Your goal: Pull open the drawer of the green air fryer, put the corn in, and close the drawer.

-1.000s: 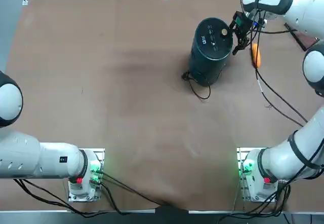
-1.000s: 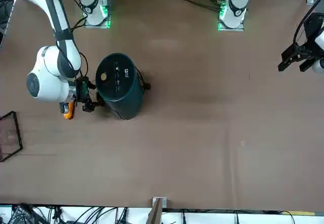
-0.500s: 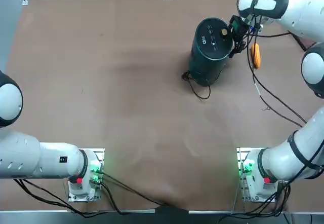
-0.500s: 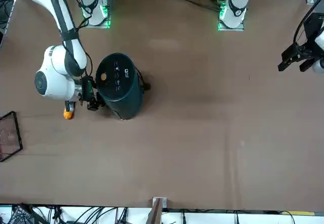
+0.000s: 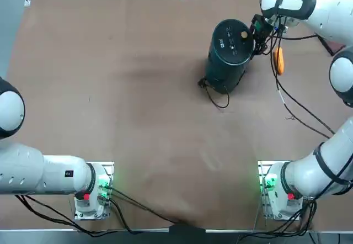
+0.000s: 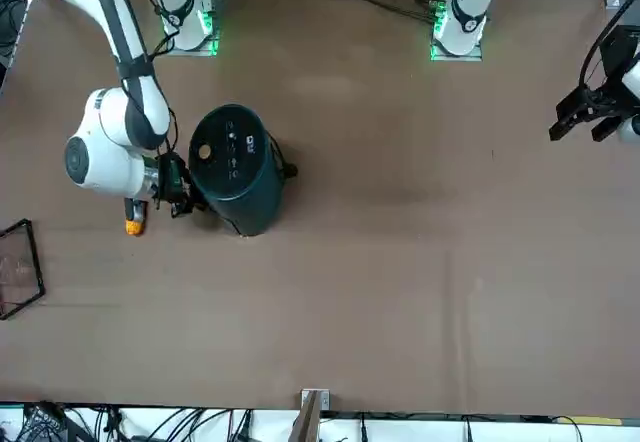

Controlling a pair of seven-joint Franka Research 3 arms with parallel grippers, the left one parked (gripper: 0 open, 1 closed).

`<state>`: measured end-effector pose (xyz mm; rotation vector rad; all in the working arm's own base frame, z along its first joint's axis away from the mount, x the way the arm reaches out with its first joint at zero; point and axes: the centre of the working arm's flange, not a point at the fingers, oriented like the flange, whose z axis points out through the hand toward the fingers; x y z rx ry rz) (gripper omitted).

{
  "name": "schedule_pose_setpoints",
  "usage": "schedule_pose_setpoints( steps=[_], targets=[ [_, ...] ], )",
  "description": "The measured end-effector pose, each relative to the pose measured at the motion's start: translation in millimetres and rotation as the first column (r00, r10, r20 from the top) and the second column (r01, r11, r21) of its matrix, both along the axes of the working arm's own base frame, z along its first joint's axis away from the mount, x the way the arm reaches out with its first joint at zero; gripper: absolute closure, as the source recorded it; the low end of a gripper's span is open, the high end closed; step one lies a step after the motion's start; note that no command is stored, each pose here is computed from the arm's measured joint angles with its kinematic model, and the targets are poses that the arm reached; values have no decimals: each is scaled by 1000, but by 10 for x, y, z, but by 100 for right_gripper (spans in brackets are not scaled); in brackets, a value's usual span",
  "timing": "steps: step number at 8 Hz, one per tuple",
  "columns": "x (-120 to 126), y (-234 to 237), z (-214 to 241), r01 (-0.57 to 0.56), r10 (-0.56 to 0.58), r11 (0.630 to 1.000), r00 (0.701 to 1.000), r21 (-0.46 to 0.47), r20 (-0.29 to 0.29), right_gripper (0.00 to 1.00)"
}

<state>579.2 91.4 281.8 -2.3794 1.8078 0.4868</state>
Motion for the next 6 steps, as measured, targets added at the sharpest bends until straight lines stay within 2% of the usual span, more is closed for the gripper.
schedule_pose_setpoints(
  steps=[2,6],
  targets=[
    [10,-85,6,11,-11,1000,1000,0,2,52],
    [63,-561,28,43,-43,999,999,2,23,52]
  ],
)
